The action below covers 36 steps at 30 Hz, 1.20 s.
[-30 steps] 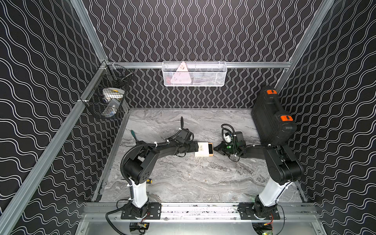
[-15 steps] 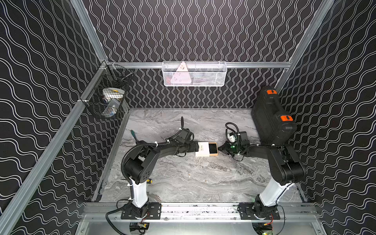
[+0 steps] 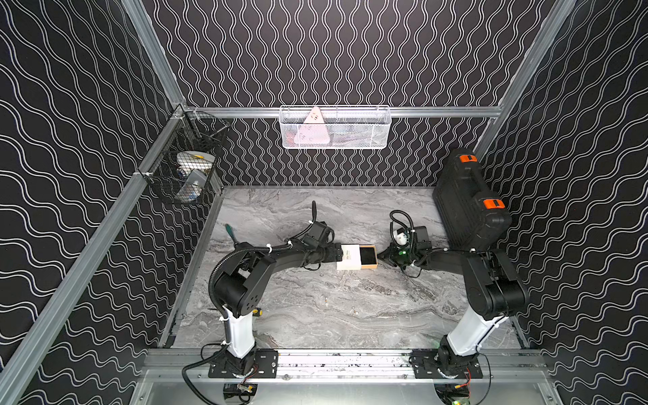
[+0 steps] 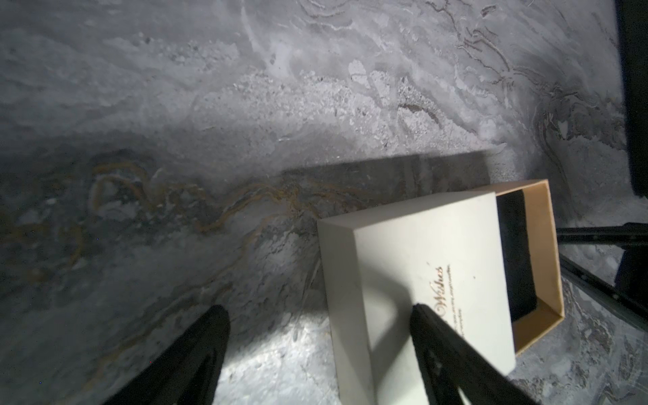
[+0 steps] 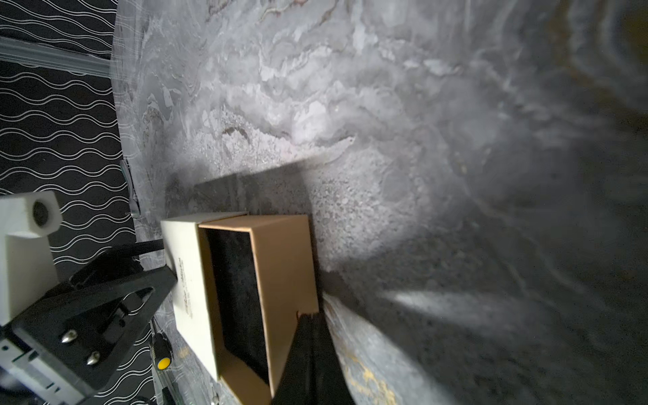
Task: Place the earrings into the drawer-style jewelry box
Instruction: Open the drawer in the jewelry box.
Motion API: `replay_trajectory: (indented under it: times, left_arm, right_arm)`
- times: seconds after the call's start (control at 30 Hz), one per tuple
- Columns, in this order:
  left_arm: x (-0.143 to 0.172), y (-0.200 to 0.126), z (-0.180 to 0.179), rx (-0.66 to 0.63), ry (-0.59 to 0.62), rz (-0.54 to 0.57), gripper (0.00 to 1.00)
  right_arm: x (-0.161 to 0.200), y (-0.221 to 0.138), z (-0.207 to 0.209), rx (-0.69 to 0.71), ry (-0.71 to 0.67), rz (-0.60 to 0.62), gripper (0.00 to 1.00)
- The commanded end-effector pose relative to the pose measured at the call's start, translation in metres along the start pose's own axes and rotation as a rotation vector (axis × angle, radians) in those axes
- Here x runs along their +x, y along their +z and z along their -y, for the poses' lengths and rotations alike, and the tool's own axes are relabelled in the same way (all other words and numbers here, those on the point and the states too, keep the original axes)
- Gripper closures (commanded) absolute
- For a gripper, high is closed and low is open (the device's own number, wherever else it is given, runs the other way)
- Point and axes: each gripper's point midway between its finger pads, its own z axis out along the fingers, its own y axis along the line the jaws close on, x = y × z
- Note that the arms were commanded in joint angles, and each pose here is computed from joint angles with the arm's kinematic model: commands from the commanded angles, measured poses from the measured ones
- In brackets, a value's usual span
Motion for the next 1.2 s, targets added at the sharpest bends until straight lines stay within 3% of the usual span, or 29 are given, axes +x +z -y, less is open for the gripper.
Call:
replay_trajectory:
  times: [0.0,0.63,0.7,0.9,1.17]
  left_arm:
    - [0.025,-0.001,-0.027,-0.114,0.007,-0.086,0.14]
    - [0.023,-0.003,-0.025,-0.108,0.009,-0.08,0.13]
    - [0.022,-0.004,-0.024,-0.105,0.007,-0.075,0.12]
    - [0.015,-0.009,-0.022,-0.115,0.015,-0.064,0.06]
    - [-0.003,-0.033,-0.012,-0.116,0.041,-0.005,0.01]
  right_arm:
    - [0.0,-0.001,0.003,0.016,0.0,-0.003,1.0]
    - [-0.003,-0.005,0.007,0.011,0.01,0.001,1.0]
    - [-0.004,-0.005,0.005,0.001,0.016,-0.001,0.88]
    - [-0.007,-0.012,0.003,0.029,0.023,0.009,0.73]
    - [-0.01,-0.042,0.003,0.16,0.037,0.03,0.67]
